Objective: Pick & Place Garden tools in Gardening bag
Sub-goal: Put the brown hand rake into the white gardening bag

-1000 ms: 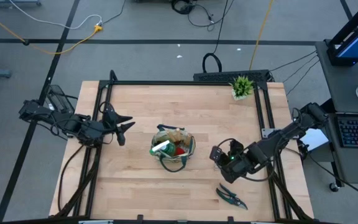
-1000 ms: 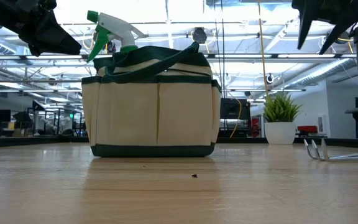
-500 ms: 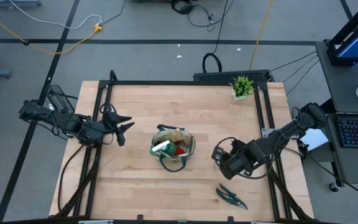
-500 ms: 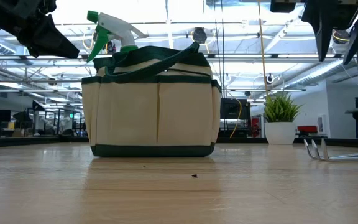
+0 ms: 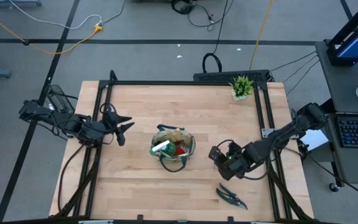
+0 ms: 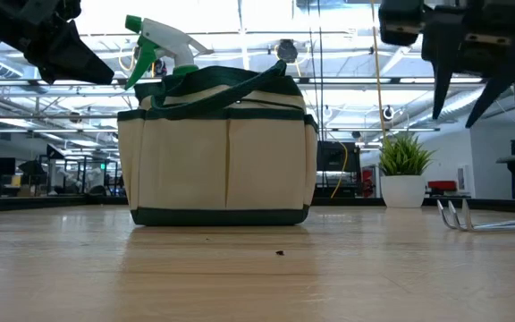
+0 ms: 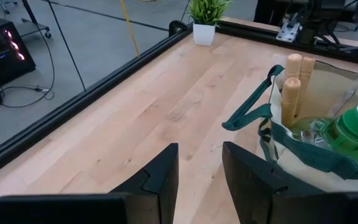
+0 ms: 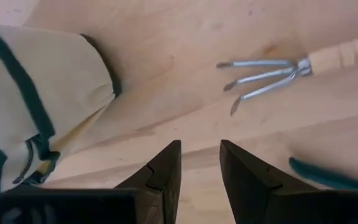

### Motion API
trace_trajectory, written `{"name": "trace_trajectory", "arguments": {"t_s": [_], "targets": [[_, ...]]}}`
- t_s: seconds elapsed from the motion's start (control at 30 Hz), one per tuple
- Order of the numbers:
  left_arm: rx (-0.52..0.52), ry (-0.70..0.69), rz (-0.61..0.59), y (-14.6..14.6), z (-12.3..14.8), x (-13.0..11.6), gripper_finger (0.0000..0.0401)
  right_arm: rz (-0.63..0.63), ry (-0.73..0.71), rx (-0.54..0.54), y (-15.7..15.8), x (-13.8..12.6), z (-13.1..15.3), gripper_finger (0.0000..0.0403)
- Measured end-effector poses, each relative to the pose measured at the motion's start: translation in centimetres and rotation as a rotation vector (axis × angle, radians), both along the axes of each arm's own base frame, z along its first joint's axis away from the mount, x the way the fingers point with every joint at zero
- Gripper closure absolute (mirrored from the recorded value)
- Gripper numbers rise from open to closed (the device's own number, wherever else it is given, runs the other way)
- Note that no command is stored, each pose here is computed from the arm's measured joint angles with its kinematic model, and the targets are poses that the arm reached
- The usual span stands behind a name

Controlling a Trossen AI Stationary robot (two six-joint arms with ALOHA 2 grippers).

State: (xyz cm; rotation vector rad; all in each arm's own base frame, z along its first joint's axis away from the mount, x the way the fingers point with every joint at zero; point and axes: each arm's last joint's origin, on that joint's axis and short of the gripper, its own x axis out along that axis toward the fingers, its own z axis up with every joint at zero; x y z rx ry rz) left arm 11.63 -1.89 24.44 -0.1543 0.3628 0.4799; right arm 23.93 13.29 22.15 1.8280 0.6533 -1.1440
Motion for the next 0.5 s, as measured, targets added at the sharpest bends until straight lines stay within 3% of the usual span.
{"name": "trace_trajectory", "arguments": {"t_s": [0.17,0.5], "targets": [[-0.018,-0.009,0.008,0.0,0.0,0.0,0.0272,-0.035,-0.048,0.06,0.32,0.17,-0.73,0.0302],[-0.04,-0.02,0.017,0.0,0.0,0.0,0.0272,-0.137,0.113,0.119,-0.43,-0.5,-0.41,0.0303]]}}
